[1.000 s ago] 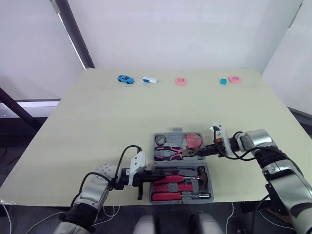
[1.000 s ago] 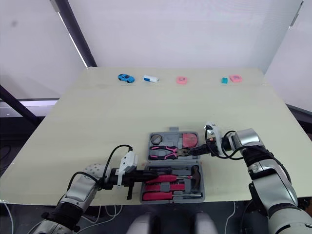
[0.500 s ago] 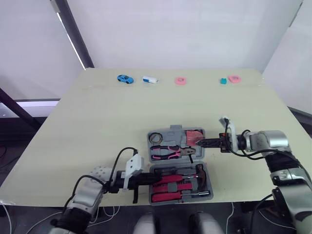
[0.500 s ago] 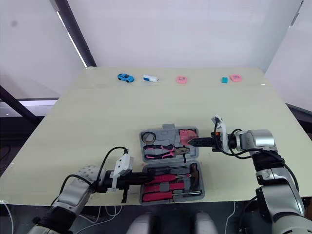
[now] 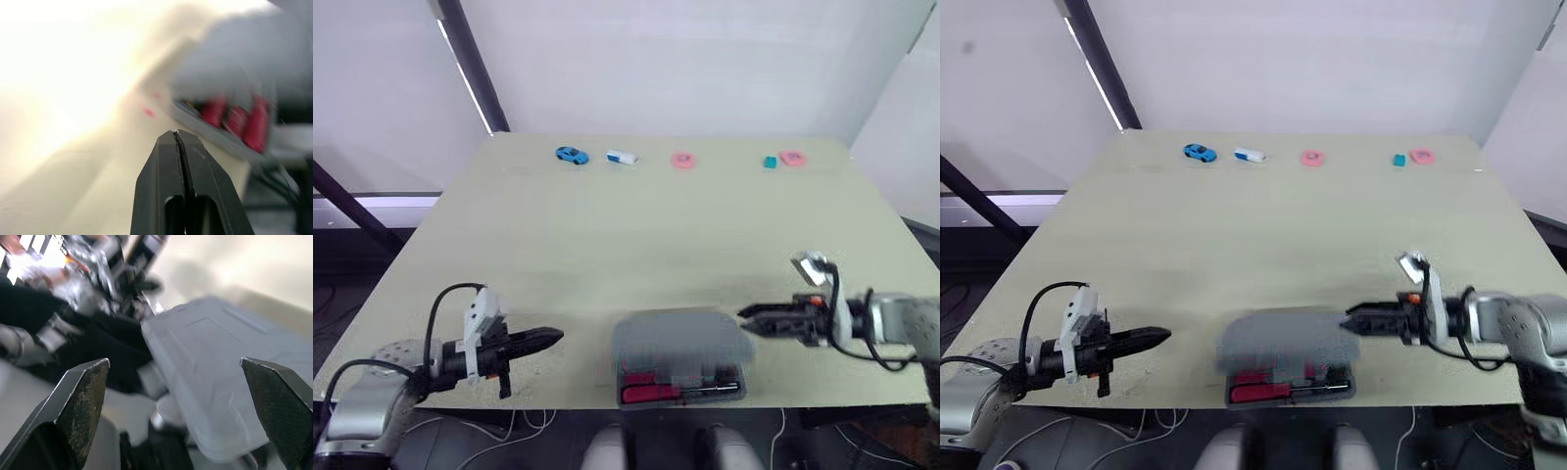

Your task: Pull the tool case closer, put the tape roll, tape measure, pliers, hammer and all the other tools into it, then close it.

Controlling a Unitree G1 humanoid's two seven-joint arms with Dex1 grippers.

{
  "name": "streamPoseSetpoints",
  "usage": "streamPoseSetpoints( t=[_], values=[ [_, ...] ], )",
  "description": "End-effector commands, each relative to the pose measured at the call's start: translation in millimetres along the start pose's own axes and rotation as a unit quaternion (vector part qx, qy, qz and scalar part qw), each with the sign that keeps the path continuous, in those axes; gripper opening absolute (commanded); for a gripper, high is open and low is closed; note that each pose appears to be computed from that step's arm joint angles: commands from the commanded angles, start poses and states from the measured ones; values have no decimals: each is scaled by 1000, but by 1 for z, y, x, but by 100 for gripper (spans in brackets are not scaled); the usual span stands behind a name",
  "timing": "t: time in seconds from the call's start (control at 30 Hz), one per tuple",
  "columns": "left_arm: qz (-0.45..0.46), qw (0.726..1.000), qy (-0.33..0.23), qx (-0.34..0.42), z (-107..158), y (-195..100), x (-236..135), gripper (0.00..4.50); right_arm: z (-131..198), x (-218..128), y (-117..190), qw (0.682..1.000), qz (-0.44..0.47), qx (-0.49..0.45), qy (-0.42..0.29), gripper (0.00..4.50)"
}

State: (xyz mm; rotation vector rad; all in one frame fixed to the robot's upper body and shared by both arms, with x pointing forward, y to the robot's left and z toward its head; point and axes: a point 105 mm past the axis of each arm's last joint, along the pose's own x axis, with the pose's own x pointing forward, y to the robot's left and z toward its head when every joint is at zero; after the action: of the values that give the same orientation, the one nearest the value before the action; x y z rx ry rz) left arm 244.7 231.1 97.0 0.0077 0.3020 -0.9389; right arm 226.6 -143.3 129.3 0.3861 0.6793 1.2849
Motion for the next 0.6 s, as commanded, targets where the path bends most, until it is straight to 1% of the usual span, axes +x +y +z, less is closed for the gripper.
streamPoseSetpoints(
  t=[0.03,0.07,0.13,0.23,0.27,0.33,0.37,0.4,0.47,0.5,0.53,0.57,0.6],
  values=[
    [21,998,-52,31,28,-2,12,2,21,1,10,987,-35,-148,-59,450],
    [37,997,-66,25,32,0,17,2,23,3,17,980,-18,-180,-85,450],
    [52,995,-86,19,38,0,25,2,20,5,21,973,-17,-207,-100,450],
    [74,991,-105,30,44,-1,35,2,22,12,18,957,-42,-256,-126,450],
    [87,987,-124,47,49,1,39,2,25,14,10,948,-73,-280,-130,450],
    [58,990,-121,43,47,-4,47,2,26,18,-1,940,-78,-309,-122,450],
    [31,991,-130,28,48,-9,48,53,27,16,-9,930,-94,-334,-117,450],
    [12,991,-136,17,49,-13,47,55,27,14,-15,924,-103,-351,-113,450],
    [-13,994,-112,6,39,-17,43,119,17,0,-27,918,-115,-370,-84,450],
    [-6,995,-102,1,34,-13,38,180,12,-10,-31,918,-119,-371,-76,450],
    [-1,996,-94,-6,29,-10,33,203,7,-18,-35,916,-125,-375,-65,450],
    [6,996,-85,-18,24,-6,25,256,1,-28,-38,915,-133,-377,-53,450],
    [14,997,-76,-26,19,-3,18,291,-5,-37,-40,917,-138,-372,-43,450]
  ],
)
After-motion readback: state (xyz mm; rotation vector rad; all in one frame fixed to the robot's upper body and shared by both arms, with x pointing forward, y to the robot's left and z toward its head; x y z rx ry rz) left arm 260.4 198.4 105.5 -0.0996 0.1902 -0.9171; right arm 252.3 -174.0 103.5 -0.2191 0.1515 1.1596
